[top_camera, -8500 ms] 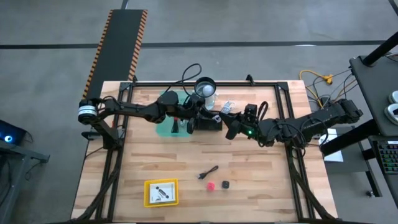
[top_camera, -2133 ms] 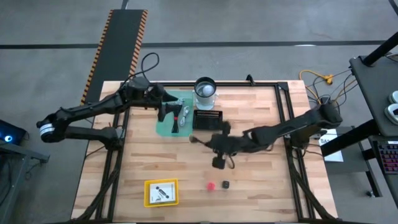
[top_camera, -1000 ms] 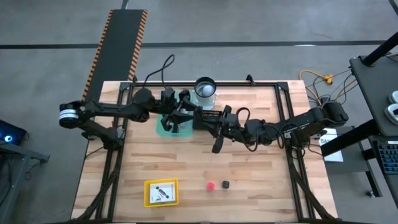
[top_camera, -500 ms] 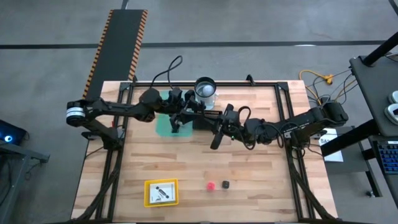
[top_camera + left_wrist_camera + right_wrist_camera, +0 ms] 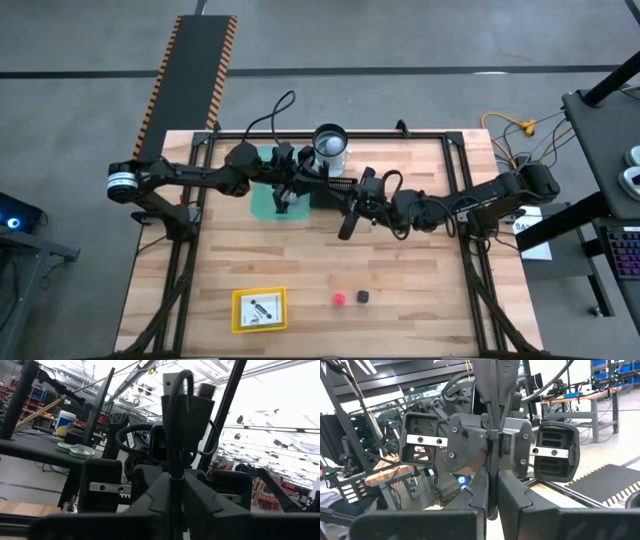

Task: Pick and place items into bin
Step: Put the black charger cable into the green bin

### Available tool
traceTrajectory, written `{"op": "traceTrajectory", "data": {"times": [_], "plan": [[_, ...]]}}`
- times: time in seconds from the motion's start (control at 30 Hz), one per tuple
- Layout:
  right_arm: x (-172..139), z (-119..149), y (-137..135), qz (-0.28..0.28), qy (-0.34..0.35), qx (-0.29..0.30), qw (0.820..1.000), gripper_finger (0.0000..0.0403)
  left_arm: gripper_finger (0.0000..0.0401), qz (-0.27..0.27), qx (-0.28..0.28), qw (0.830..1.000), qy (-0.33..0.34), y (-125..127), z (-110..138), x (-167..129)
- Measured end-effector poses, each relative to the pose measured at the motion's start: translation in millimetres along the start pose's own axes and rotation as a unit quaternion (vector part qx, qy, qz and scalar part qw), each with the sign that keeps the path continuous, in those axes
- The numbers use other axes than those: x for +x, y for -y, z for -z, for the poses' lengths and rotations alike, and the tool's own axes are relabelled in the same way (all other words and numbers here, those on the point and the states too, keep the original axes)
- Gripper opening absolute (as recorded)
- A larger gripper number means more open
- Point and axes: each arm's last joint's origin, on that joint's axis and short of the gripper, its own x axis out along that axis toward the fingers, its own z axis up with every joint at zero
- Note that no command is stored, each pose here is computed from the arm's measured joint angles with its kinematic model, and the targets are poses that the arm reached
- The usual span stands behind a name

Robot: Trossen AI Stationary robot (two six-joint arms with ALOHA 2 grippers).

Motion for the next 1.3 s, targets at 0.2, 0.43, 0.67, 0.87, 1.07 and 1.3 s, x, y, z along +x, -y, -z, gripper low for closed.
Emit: {"op": "traceTrajectory", "data": {"times": [0.2,0.43,0.67,0.87,1.07,1.3], "plan": [[1.0,-0.2,-1.6,-0.010,-0.018,-0.005,1.000,0.0024,0.0016,0.004,0.000,1.000,-0.003,0.0,0.0,-0.2],[-0.1,7.5,-1.6,-0.013,-0.060,0.035,0.997,0.0112,0.0005,-0.003,0.001,1.000,-0.004,-6.3,-3.7,-4.5],[-2.2,11.4,-3.6,-0.016,-0.078,0.040,0.996,0.0193,0.0003,-0.016,-0.006,0.998,-0.054,-15.2,-11.4,-19.7],[-5.4,16.6,-5.8,-0.014,-0.099,0.038,0.994,0.0211,0.0003,-0.111,-0.021,0.976,-0.185,-23.0,-1.7,-50.1],[-7.5,21.0,-6.3,-0.006,-0.118,0.051,0.992,0.0210,0.0006,-0.219,-0.021,0.930,-0.296,-19.8,2.8,-85.7],[-8.6,23.8,-5.9,-0.003,-0.130,0.042,0.991,0.0210,0.0007,-0.401,-0.072,0.855,-0.320,-12.7,5.6,-109.3]]}}
